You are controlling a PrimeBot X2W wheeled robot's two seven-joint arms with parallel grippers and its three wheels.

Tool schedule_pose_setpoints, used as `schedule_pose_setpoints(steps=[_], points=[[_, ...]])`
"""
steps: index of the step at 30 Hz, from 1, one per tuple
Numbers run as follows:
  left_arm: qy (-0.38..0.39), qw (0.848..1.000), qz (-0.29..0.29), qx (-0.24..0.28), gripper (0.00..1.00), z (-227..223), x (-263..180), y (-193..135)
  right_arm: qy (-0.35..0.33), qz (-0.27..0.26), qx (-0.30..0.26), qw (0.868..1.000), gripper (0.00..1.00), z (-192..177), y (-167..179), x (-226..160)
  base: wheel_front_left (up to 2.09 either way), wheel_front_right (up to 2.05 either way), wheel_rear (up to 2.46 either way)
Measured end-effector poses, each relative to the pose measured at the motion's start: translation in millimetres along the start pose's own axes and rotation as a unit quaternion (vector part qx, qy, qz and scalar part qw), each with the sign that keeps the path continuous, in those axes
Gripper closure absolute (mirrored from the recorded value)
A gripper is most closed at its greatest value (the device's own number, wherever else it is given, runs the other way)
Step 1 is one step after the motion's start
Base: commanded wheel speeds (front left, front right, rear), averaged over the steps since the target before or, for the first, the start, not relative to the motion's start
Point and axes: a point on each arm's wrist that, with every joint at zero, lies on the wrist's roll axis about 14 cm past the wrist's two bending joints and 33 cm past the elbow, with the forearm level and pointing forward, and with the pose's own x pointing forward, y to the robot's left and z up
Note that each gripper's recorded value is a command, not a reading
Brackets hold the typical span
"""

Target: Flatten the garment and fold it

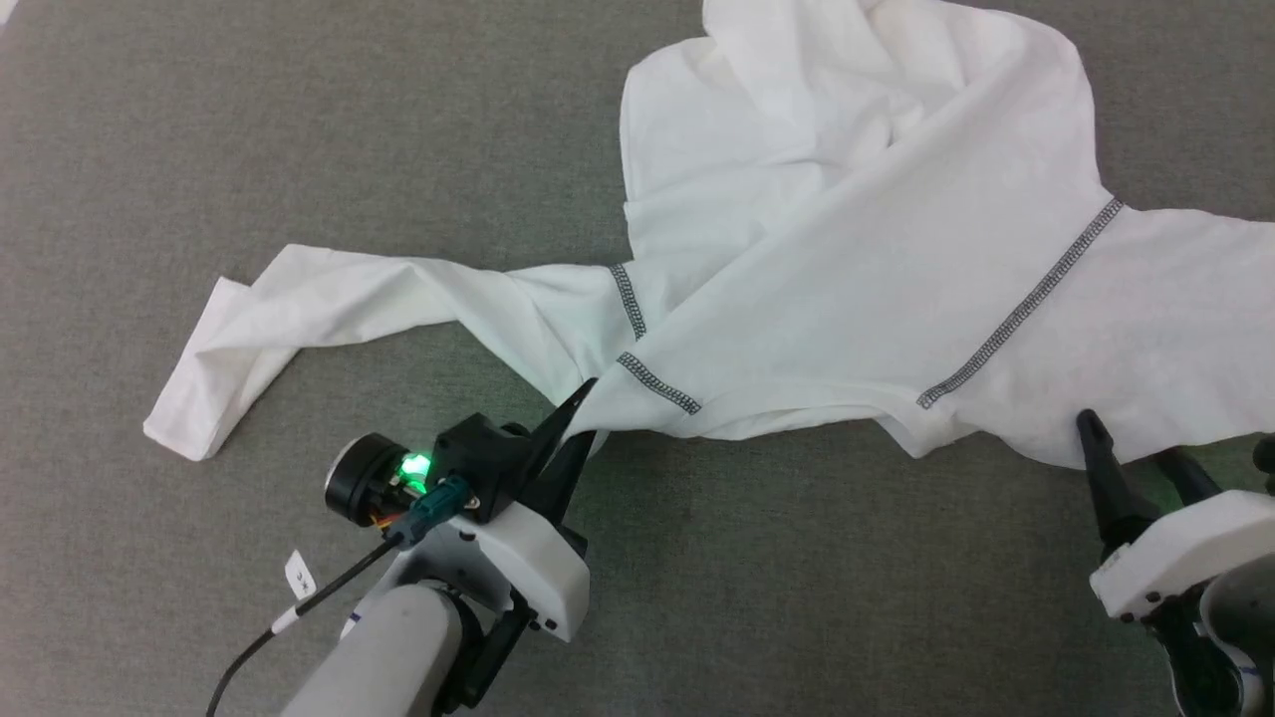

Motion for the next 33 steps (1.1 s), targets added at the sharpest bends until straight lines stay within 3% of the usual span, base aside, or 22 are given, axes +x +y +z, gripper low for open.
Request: schedule_pose_setpoints(steps=[9,10,11,12,17,22,33], points=[[0.007,1.0,0.003,-0.004,1.0,-5.3,2.2,1.8,-0.006,0.035,-0.008,0.999,0.0,3.0,25.8,24.9,0.0,0.0,0.0],[0.008,1.0,0.004,-0.007,1.0,-6.3,2.2,2.1,-0.009,0.038,-0.011,0.999,0.18,4.8,28.9,28.1,0.0,0.0,0.0],[0.008,1.0,0.005,-0.008,1.0,-7.3,2.3,2.5,-0.017,0.041,-0.014,0.999,0.65,8.0,31.6,30.9,0.0,0.0,0.0],[0.007,1.0,0.007,-0.011,1.0,-7.7,2.2,3.5,-0.025,0.043,-0.015,0.999,1.0,11.3,33.7,33.5,0.0,0.0,0.0],[-0.029,0.999,0.024,-0.018,1.0,7.5,0.7,12.5,-0.063,0.056,-0.026,0.996,1.0,28.3,46.3,35.2,0.0,0.0,0.0],[-0.094,0.994,0.043,-0.021,1.0,43.7,-5.5,23.1,-0.135,0.074,-0.034,0.988,1.0,71.2,61.1,20.0,0.0,0.0,0.0],[-0.232,0.973,0.017,0.01,1.0,157.3,-32.6,12.2,-0.266,0.151,-0.068,0.949,1.0,173.5,123.1,-48.8,0.0,0.0,0.0]])
